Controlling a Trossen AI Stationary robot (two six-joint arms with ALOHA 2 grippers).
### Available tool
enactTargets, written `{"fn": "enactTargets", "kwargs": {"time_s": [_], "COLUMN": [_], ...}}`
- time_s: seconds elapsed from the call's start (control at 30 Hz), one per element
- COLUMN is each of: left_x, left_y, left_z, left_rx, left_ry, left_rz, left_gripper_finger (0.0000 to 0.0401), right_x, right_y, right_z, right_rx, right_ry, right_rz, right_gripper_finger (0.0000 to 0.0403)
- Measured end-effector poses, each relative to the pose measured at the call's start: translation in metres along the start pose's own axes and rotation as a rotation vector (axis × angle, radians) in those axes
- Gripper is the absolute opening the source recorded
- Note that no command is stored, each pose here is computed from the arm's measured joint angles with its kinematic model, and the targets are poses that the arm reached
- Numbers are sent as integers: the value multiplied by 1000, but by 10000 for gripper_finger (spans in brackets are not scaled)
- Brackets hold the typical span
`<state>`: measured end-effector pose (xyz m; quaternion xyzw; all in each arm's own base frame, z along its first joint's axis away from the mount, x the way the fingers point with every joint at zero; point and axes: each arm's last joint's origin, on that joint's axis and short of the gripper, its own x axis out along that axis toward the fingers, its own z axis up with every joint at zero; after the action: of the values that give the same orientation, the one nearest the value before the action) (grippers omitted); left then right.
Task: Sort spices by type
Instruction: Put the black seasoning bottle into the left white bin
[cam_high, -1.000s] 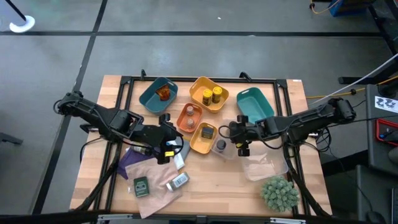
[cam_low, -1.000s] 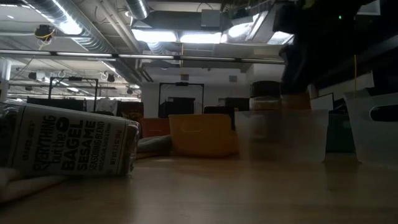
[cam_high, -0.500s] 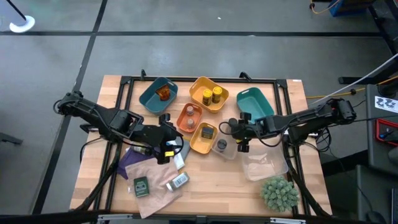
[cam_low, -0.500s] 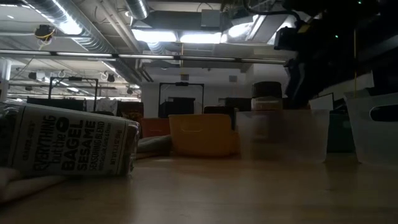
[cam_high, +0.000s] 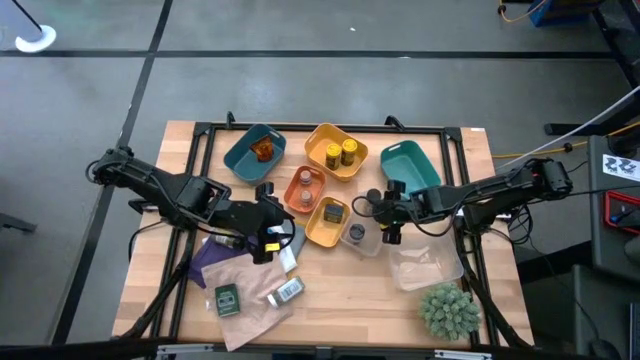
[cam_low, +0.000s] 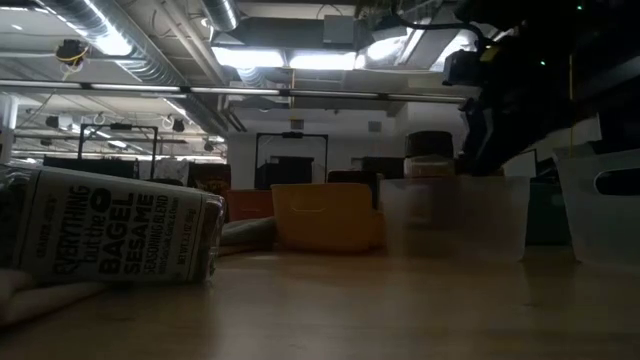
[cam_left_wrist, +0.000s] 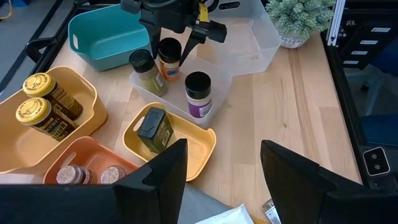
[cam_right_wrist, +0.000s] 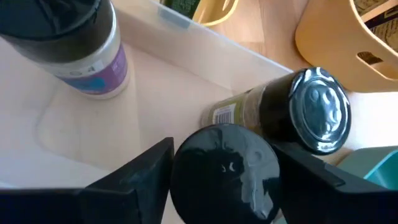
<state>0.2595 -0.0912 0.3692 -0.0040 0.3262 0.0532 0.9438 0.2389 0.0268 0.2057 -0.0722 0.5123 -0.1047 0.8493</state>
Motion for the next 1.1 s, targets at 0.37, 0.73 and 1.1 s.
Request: {"fn": "enactTargets", "kwargs": {"time_s": [0.37, 0.73, 1.1], "left_x": [0, 0, 0], "left_y": [0, 0, 0], "left_z": [0, 0, 0], "left_rx": [0, 0, 1], "left_ry": [0, 0, 2], "left_rz": [0, 0, 1], "left_gripper_finger": [186, 186, 186], "right_x": [-7, -12, -22], "right_y": [-2, -5, -7], "right_z": [2, 3, 16], "right_rx": [-18, -109, -131], "right_ry": [52, 79, 29], "right_rz": [-11, -60, -63], "right_gripper_finger": [245, 246, 246]}}
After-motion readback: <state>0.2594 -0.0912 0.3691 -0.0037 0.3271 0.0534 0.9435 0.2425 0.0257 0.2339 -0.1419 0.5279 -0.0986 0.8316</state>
